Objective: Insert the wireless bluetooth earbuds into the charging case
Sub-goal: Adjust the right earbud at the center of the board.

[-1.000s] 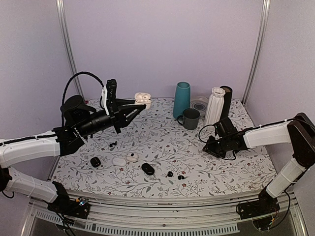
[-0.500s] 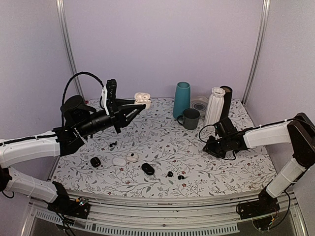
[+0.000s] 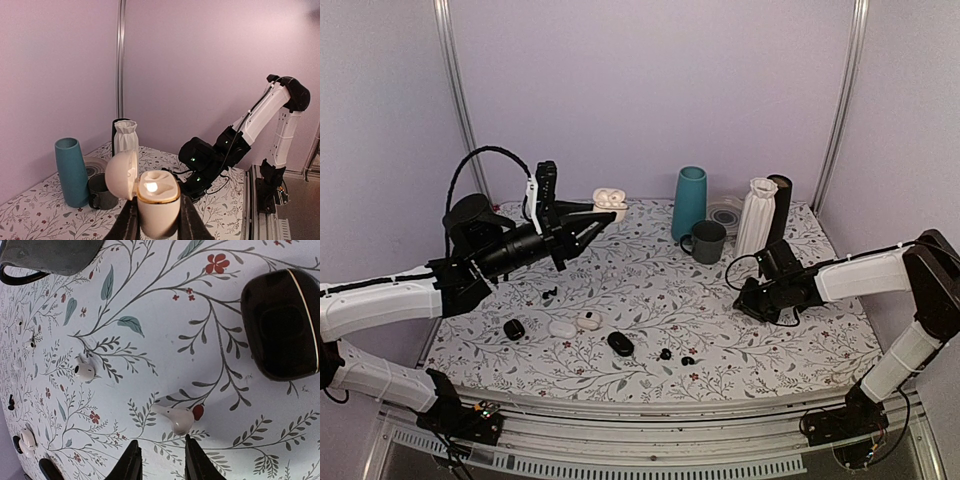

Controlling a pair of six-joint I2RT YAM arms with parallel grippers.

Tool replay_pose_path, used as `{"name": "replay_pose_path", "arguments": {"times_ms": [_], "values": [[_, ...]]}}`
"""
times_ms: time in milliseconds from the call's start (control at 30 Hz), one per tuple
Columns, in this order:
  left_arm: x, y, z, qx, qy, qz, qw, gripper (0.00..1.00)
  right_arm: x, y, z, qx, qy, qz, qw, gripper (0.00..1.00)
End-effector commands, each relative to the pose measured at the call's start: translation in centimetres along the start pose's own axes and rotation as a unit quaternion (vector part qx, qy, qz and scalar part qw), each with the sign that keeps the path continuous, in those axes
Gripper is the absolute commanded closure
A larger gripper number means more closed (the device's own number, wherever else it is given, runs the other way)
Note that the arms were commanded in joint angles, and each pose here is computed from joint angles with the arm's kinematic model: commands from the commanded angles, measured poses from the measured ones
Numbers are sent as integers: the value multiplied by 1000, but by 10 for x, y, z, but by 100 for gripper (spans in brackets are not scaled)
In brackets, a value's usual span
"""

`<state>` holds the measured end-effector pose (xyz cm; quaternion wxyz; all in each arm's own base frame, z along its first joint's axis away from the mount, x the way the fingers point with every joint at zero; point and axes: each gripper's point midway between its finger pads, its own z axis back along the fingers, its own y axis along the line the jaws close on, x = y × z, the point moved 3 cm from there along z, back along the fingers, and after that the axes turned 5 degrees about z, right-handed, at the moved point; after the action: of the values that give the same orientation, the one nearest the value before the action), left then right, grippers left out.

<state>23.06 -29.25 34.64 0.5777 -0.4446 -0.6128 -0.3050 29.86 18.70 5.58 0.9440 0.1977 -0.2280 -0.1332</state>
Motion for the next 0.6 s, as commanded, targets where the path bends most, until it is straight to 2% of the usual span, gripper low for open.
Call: {"name": "replay_pose_path", "arguments": {"times_ms": [0,567], "values": [[6,4,4,7,-10,-1,1000,100,1,-3,-6,-6,1,-5,1000,71],[7,5,6,13,-11,-4,1000,100,17,17,-21,9,7,27,1000,73]]}}
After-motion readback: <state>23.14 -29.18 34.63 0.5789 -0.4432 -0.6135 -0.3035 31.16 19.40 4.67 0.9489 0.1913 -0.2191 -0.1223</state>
